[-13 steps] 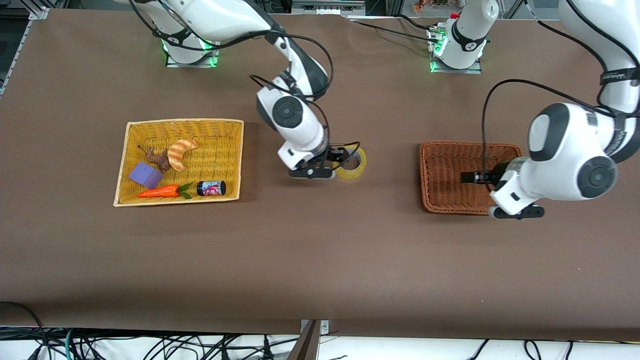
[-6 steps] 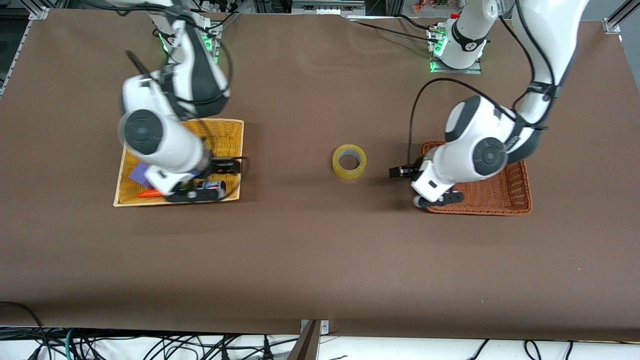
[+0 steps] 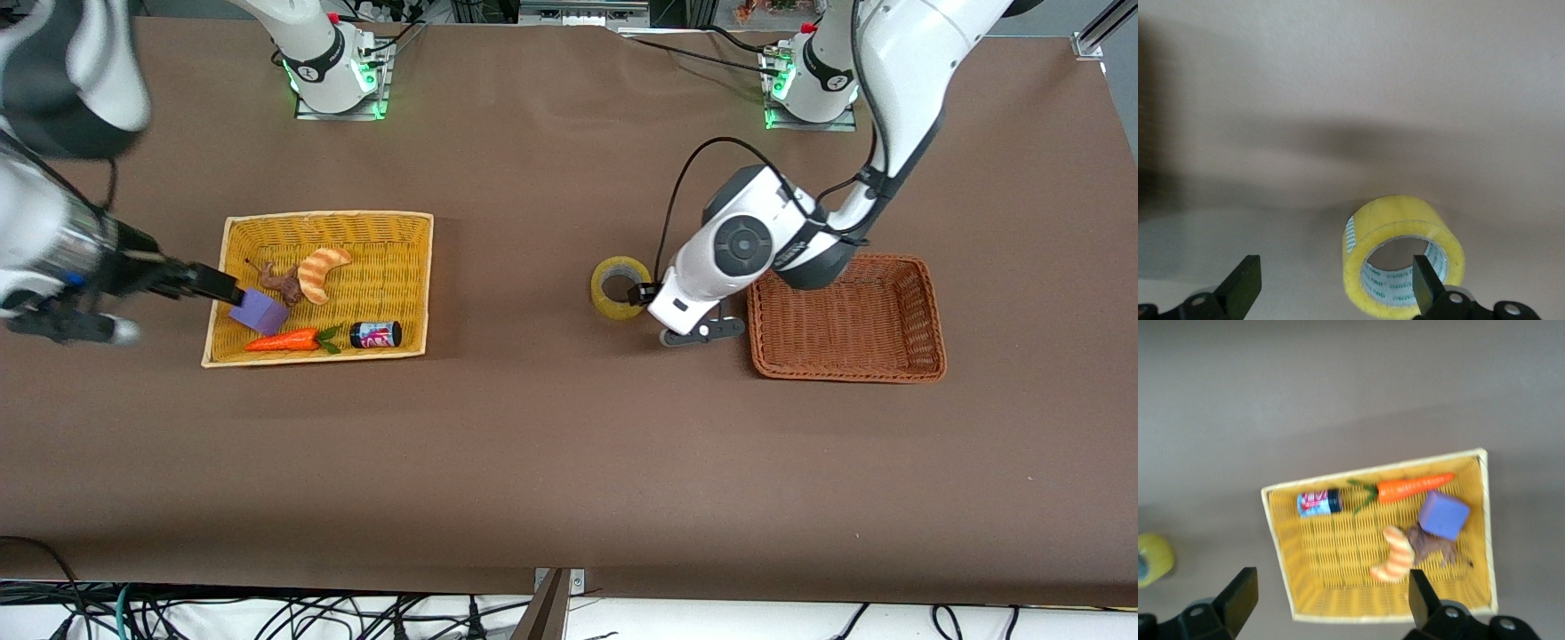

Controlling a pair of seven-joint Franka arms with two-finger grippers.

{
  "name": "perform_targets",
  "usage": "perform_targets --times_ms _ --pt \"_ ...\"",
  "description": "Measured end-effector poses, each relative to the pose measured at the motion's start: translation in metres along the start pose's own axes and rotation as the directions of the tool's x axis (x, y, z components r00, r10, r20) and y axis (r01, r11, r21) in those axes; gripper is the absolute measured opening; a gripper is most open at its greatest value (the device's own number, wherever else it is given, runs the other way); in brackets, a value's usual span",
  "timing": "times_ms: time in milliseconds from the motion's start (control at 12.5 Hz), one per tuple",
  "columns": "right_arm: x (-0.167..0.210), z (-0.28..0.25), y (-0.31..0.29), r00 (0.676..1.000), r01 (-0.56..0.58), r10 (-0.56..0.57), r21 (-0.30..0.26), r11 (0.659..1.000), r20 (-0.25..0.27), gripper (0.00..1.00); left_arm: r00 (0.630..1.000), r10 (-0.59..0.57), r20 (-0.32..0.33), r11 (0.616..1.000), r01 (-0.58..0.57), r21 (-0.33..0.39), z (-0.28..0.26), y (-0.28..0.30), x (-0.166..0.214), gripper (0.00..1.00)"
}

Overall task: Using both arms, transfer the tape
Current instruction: 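Grasp the tape roll with the left gripper while the right gripper retracts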

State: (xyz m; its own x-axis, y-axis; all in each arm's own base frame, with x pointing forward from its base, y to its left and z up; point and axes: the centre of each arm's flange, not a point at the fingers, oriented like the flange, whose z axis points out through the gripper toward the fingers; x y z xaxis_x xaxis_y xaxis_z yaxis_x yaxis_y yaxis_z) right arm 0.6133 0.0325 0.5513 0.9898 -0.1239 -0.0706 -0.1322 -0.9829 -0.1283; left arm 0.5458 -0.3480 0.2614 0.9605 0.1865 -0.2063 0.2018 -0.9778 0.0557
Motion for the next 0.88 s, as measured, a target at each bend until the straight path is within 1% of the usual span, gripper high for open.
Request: perform_targets --times_ms 80,160,239,319,399,558,718,877 --pt "-0.016 -0.020 0.010 1.000 0.018 -0.018 -0.039 0.999 0.007 1.00 1.000 0.004 -0.007 1.000 -0.004 0.010 0.010 0.008 -0.006 1.00" --pt "-0.032 -0.032 0.013 0.999 0.046 -0.046 -0.107 0.993 0.003 1.00 1.000 0.016 -0.011 1.000 -0.016 0.021 0.019 0.013 -0.011 1.00" --pt "-0.046 -0.035 0.013 0.997 0.075 -0.077 -0.156 0.985 -0.009 1.00 0.999 0.030 -0.018 0.999 -0.029 0.035 0.024 0.014 -0.014 1.00" --pt "-0.055 -0.028 0.014 0.993 0.110 -0.117 -0.170 0.979 -0.032 1.00 0.998 0.047 -0.028 0.998 -0.046 0.046 0.029 0.014 -0.017 1.00" --pt "-0.060 -0.016 0.020 0.988 0.140 -0.149 -0.171 0.975 -0.045 1.00 0.997 0.066 -0.041 0.997 -0.064 0.052 0.034 0.014 -0.020 1.00" --pt "-0.065 -0.001 0.037 0.985 0.161 -0.170 -0.170 0.972 -0.038 1.00 0.995 0.088 -0.052 0.995 -0.085 0.053 0.049 0.012 -0.028 1.00" --pt "-0.069 -0.010 0.043 0.987 0.152 -0.160 -0.169 0.974 -0.032 1.00 0.994 0.093 -0.050 0.994 -0.090 0.060 0.059 0.010 -0.035 1.00" --pt "-0.073 -0.024 0.046 0.992 0.119 -0.124 -0.162 0.980 -0.025 1.00 0.993 0.102 -0.060 0.992 -0.097 0.084 0.065 0.009 -0.043 1.00"
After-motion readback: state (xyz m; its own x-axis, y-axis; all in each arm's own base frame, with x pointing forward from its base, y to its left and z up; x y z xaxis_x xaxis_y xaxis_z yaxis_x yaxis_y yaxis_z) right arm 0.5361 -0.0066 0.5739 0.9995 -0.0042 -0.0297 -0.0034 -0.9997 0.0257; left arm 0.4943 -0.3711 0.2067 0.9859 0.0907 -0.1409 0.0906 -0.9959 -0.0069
